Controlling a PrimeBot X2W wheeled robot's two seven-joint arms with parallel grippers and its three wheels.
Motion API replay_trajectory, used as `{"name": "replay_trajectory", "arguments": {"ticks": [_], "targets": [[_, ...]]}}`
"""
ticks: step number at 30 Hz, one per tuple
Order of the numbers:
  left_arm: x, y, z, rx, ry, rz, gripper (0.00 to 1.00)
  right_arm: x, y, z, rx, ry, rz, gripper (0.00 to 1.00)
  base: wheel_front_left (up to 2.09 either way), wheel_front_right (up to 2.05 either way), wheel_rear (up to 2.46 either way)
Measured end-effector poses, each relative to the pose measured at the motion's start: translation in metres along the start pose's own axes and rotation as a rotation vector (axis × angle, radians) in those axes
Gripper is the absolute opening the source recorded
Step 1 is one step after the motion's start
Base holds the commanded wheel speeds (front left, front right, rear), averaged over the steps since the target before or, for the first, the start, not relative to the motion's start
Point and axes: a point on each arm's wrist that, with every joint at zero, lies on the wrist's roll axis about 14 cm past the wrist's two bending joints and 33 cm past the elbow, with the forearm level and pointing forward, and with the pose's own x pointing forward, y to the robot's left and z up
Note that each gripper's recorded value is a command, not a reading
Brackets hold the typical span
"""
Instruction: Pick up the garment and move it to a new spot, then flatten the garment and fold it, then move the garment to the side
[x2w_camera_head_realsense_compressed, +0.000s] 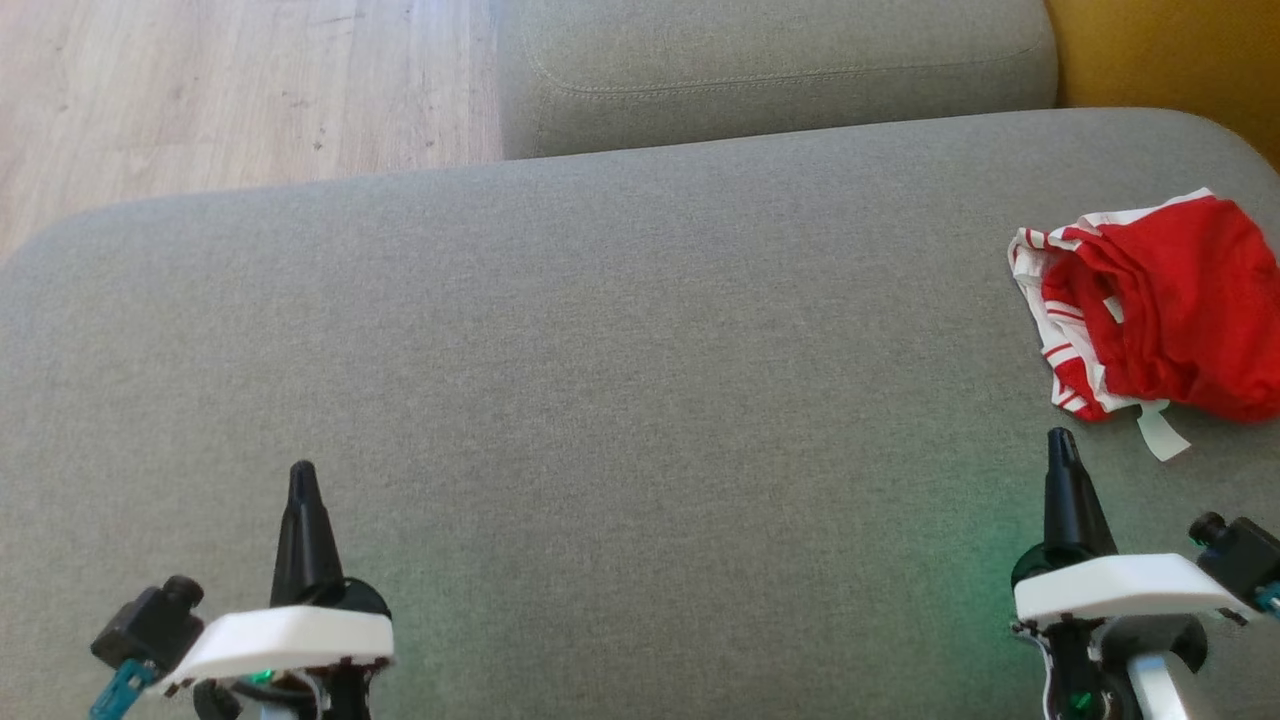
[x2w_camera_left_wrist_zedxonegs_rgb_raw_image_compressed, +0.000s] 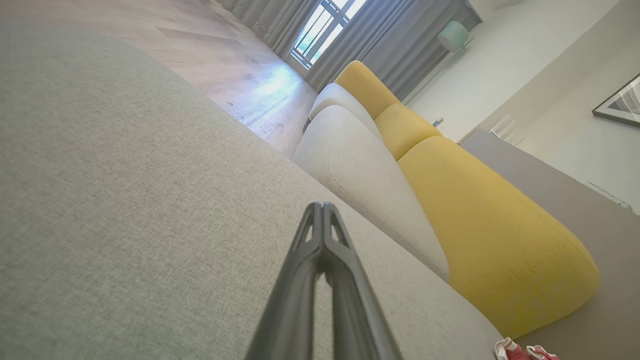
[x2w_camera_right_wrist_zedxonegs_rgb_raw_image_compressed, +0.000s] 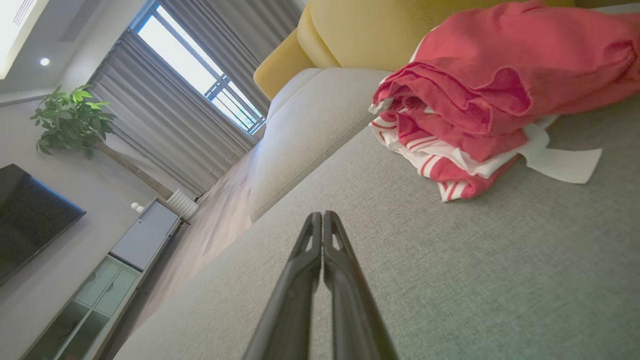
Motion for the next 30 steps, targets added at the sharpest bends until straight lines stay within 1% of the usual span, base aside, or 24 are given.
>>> {"name": "replay_trajectory", "arguments": {"ticks": [22,30], "targets": [[-0.001,0.013,0.003,-0.208,0.014,0.051,0.0,0.001,-0.006,0.005,0.231,0.0,-0.029,0.0,0.0,0.0,0.0],[0.0,0.014,0.007,-0.282,0.009,0.052,0.0,0.001,-0.009,0.007,0.314,-0.006,-0.039,0.0,0.0,0.0,0.0]]}}
